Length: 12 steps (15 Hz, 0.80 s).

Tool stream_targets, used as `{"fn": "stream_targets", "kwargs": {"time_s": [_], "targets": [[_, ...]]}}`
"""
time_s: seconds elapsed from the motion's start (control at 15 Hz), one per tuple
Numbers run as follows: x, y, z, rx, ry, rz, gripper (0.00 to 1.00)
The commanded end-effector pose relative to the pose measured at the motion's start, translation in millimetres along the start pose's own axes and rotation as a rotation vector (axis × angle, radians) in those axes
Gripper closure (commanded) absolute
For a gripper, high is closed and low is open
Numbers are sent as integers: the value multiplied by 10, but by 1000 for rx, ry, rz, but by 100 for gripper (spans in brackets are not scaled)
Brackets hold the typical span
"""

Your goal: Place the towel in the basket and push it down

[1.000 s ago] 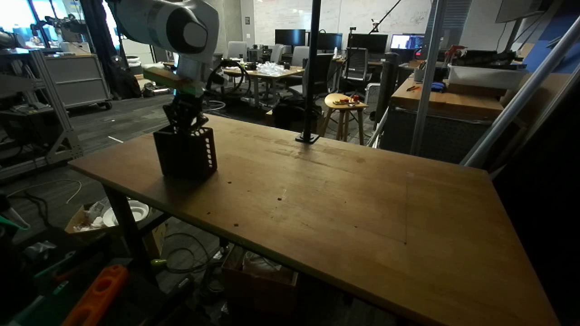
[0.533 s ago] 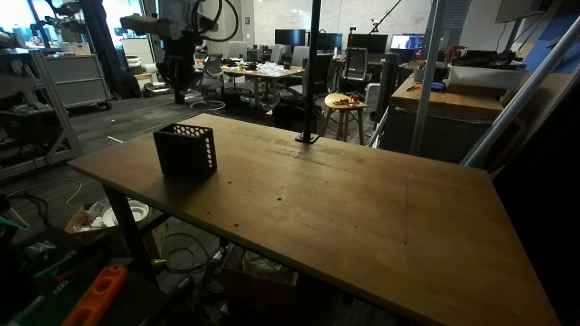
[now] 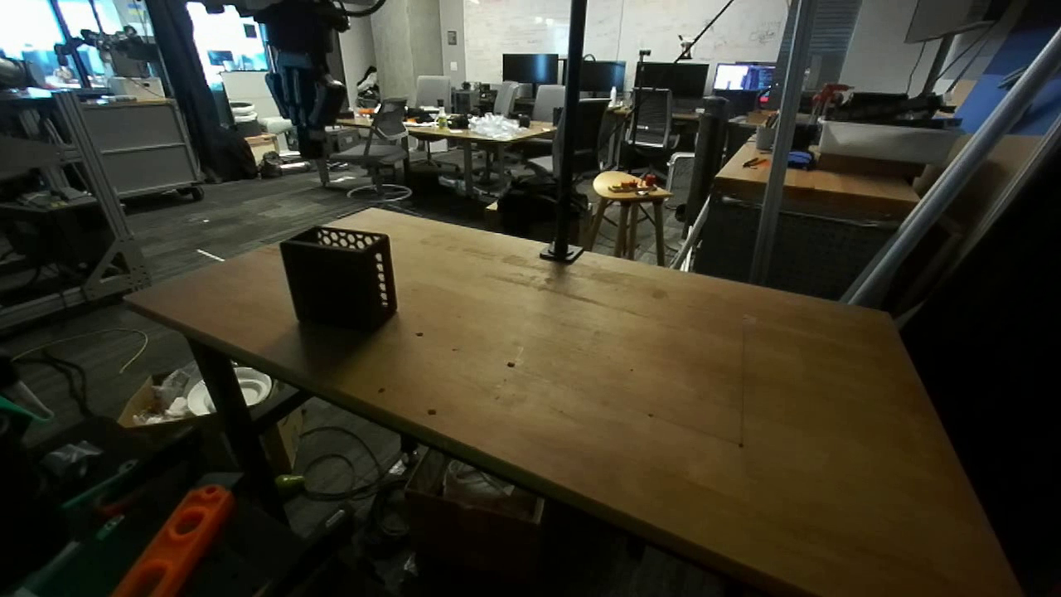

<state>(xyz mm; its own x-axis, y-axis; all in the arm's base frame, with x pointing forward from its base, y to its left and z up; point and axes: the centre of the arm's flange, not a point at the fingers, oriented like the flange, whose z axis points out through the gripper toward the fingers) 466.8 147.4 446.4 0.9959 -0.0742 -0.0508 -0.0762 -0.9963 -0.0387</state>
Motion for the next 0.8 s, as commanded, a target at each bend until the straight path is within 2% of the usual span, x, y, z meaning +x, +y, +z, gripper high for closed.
{"fn": "stream_targets", "kwargs": {"time_s": [0.0,0.07,0.13,0.73], "targets": [[8,2,23,-1,-5,1,80],[19,6,57,-2,-12,1,73],[25,7,80,-3,-16,2,71],[31,7,94,-3,-19,2,71]]}}
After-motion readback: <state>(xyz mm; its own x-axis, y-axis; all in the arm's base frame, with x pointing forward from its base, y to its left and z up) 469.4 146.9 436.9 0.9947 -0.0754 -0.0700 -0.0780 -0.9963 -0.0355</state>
